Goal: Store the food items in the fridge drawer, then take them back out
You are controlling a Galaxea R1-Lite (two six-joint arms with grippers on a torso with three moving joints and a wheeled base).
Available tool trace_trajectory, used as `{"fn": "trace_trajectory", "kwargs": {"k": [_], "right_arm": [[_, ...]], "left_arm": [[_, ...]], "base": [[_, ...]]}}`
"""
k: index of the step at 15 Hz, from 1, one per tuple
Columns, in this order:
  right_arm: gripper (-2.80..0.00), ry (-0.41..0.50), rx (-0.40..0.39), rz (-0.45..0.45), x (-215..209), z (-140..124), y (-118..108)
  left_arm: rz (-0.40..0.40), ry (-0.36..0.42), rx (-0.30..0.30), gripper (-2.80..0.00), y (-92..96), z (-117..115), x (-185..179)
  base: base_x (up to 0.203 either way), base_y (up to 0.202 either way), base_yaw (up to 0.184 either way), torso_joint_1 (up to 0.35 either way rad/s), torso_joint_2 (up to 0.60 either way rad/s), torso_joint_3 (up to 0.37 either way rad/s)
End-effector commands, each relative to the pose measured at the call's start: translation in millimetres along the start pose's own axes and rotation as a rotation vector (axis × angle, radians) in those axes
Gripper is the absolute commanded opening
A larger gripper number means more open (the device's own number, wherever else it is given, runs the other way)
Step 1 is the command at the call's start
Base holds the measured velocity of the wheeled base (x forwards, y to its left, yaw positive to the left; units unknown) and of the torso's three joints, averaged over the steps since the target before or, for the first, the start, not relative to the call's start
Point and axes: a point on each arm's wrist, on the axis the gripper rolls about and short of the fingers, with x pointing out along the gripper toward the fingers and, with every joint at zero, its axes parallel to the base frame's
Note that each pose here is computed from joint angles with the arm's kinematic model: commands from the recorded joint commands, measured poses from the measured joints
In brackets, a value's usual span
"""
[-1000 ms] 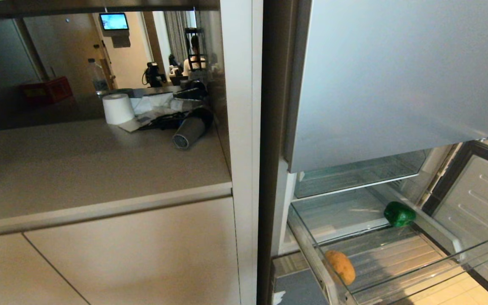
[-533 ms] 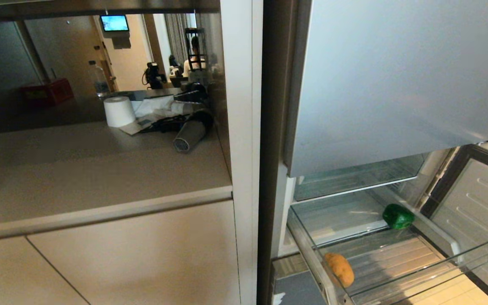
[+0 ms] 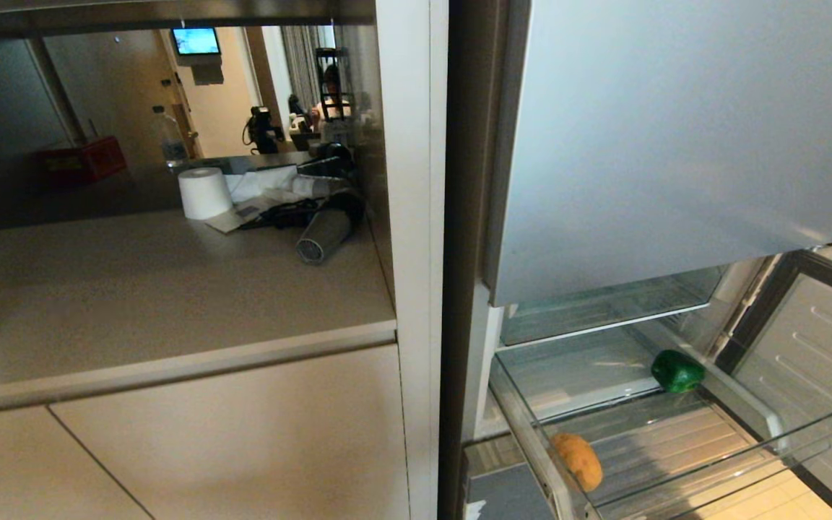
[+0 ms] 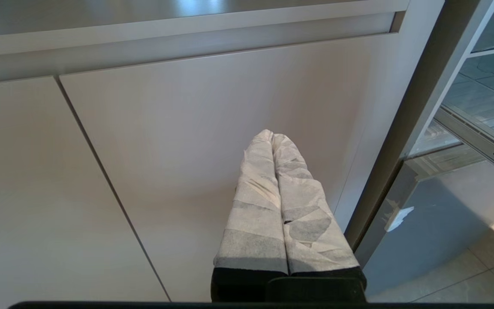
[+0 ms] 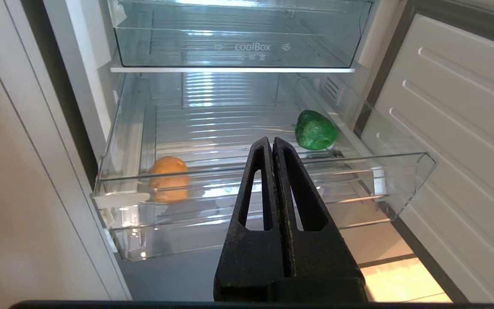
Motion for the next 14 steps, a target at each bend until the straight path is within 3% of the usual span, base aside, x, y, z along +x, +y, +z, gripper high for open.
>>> {"fn": "trace_trajectory", "kwargs": {"k": [1, 14], "right_arm": [[-2.80, 0.029, 0.001, 0.003, 1.8, -8.6, 0.6], [-2.80, 0.029, 0.006, 0.003, 1.8, -8.6, 0.6]], "left_arm": [[0.000, 0.001, 0.000, -2.80, 0.0, 0.1, 0.1], [0.000, 0.001, 0.000, -2.80, 0.0, 0.1, 0.1]], "base": [[0.000, 0.000, 0.000, 0.000, 0.00, 0.000], [0.000, 0.000, 0.000, 0.000, 0.00, 0.000]]}}
